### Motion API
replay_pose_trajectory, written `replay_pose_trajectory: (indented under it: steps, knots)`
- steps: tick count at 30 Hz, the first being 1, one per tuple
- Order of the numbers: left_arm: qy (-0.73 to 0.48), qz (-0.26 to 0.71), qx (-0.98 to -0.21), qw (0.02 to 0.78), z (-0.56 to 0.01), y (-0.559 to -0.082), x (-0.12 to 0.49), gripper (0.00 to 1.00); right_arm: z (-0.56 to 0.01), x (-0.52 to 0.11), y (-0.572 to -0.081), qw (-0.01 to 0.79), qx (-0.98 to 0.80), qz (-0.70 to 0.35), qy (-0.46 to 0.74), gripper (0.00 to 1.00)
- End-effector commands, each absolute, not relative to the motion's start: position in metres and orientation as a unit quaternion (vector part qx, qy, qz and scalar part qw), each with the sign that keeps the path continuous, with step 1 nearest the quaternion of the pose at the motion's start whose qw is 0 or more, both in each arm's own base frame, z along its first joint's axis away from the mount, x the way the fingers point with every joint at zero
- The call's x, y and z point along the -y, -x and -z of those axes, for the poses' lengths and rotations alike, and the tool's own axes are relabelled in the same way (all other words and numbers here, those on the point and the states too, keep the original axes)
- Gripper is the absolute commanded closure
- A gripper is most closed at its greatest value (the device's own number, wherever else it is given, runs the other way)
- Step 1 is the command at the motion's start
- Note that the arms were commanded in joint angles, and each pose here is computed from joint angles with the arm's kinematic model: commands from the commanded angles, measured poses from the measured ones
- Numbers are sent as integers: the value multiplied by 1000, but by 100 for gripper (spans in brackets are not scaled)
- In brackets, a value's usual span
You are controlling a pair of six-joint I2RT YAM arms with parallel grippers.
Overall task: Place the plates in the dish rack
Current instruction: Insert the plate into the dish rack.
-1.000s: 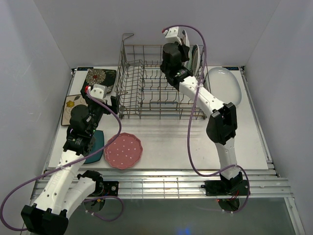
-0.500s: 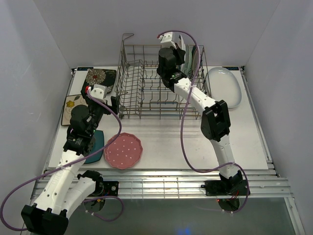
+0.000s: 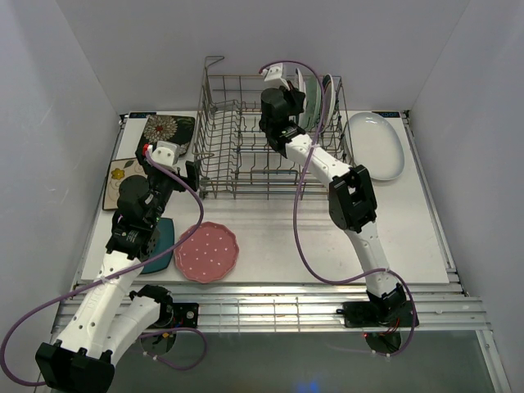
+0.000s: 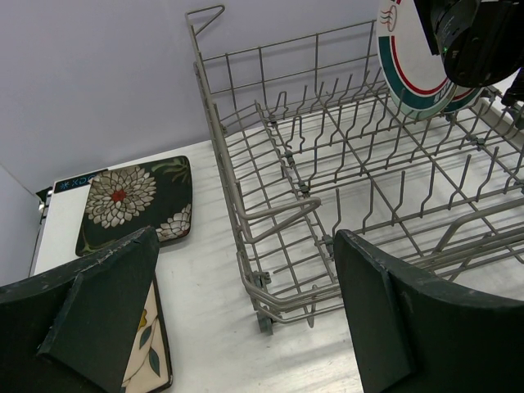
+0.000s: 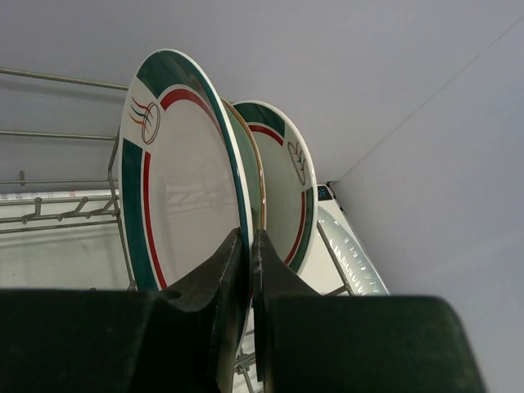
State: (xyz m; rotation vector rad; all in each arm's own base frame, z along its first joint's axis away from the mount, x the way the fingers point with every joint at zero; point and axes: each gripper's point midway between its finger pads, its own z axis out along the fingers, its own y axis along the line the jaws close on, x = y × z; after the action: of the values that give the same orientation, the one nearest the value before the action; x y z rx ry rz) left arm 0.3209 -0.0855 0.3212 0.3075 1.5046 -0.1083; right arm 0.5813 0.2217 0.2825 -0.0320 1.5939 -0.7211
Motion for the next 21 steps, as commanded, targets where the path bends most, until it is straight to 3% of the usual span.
replay_pose_trajectory:
  steps: [1,21]
  knots:
    - [-143,56,-678,719,-321,-319,89,2,-322,-216,-582,683,-669,289,-48,92]
    - [-144,57,-681,716,-318,-319,89,2,-276,-224,-589,664,-690,284,-47,92]
